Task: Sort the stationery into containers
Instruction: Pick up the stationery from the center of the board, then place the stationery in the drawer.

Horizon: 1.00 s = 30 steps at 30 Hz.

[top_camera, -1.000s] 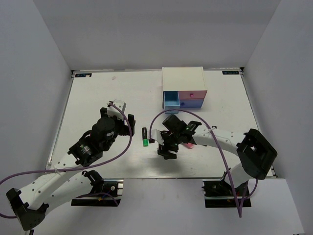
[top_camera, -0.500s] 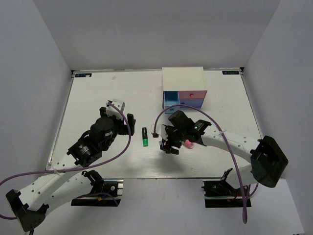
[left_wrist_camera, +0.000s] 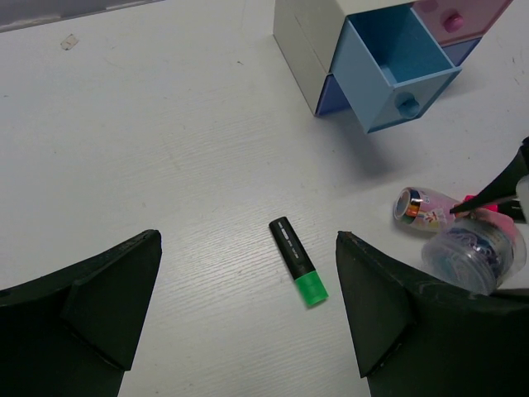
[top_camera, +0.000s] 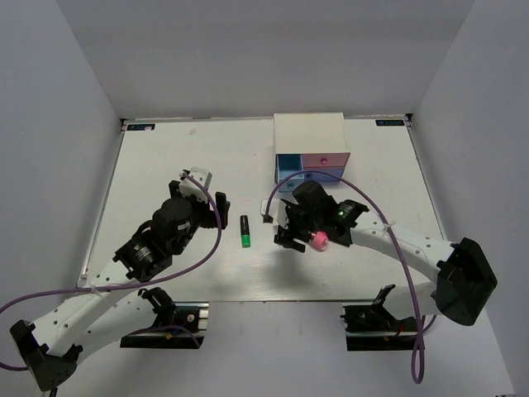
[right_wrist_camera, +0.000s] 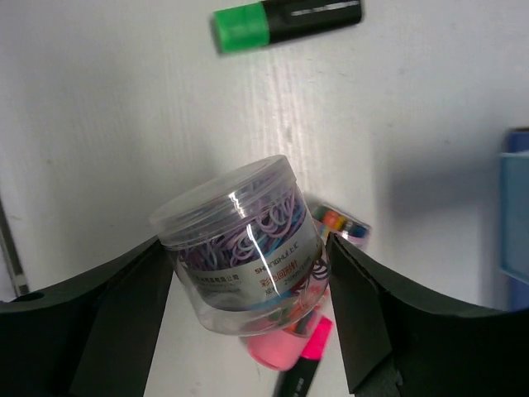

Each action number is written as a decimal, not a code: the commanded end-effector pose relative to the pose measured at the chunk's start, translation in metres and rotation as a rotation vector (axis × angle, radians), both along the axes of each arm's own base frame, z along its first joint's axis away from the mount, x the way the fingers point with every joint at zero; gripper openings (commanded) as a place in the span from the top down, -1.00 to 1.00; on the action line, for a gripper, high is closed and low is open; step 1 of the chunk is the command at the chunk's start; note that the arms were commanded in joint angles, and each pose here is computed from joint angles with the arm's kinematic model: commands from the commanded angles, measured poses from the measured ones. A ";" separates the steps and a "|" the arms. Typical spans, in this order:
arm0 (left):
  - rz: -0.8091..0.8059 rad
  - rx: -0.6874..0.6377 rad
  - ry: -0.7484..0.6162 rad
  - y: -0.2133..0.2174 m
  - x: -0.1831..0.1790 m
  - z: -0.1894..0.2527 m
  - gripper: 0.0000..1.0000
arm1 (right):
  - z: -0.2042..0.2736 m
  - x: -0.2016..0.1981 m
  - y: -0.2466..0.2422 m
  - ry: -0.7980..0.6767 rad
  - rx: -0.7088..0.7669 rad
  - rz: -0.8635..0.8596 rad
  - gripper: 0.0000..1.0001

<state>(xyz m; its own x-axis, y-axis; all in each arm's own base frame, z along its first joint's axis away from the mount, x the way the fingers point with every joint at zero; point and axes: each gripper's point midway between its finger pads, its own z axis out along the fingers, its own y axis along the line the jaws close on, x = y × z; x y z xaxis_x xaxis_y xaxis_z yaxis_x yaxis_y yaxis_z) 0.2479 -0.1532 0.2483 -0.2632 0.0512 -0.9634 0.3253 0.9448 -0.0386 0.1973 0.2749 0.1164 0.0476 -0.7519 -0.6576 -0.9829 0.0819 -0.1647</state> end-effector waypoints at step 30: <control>-0.037 0.006 -0.001 -0.004 -0.002 -0.003 -0.94 | 0.140 0.223 -0.006 -0.357 0.203 -0.293 0.49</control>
